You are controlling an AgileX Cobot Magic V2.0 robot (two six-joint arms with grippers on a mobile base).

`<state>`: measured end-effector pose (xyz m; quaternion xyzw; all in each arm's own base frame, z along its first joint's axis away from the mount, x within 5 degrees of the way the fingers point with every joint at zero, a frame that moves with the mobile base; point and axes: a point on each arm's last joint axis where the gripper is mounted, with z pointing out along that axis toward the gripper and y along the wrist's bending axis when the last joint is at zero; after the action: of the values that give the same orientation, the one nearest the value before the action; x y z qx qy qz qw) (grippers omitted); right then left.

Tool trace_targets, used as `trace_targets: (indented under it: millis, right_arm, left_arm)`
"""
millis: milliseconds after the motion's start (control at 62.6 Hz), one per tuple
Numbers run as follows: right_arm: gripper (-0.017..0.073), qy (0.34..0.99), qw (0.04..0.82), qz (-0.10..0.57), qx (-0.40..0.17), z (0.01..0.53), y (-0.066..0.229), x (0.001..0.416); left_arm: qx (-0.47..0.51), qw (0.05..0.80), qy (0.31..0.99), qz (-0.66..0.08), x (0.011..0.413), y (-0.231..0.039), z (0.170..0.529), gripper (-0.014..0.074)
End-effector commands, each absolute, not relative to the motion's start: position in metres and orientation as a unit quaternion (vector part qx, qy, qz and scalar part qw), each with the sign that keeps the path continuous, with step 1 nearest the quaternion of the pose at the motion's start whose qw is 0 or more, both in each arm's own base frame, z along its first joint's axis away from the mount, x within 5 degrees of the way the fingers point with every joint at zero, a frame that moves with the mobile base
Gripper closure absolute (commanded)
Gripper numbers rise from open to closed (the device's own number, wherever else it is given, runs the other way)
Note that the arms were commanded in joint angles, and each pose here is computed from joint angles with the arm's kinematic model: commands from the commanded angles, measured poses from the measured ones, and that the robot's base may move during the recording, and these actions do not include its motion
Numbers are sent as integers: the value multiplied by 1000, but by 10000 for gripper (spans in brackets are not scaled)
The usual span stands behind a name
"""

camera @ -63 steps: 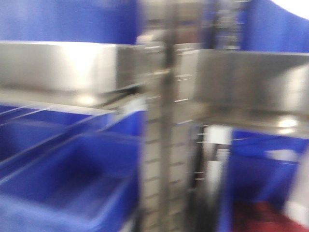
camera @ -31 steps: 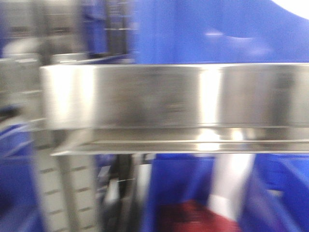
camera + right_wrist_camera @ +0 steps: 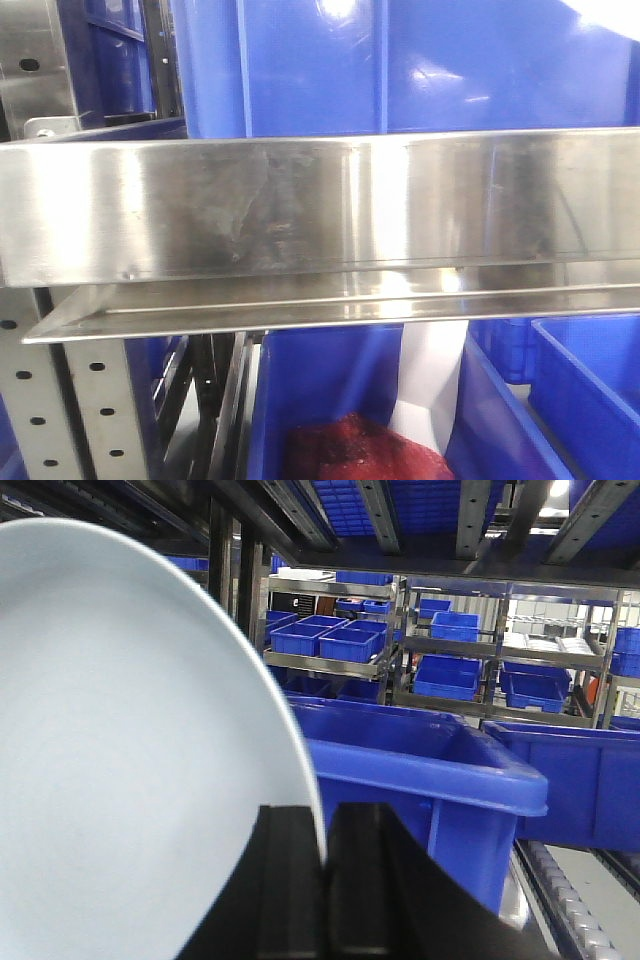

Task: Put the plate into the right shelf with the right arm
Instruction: 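Bring the base up close to the metal shelf with blue bins, then lower the plate into the blue bin and open the right gripper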

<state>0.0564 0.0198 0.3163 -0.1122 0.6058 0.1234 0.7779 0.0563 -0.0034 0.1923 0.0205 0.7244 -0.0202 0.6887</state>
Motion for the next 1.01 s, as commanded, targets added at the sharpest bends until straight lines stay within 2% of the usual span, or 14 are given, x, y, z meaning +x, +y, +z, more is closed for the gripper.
trace_targets:
  millis: [0,703,991]
  right_arm:
    - [503,564,812,113,-98,333,16,54]
    - [503,540,829,122,-81,340,14,52]
    - [503,521,836,141,-94,405,12,35]
  left_arm:
    - [15,718,695,-23,56,-3,197,640]
    - [15,718,695,-23,56,-3,197,640]
    - [15,718,695,-23,56,-3,197,640]
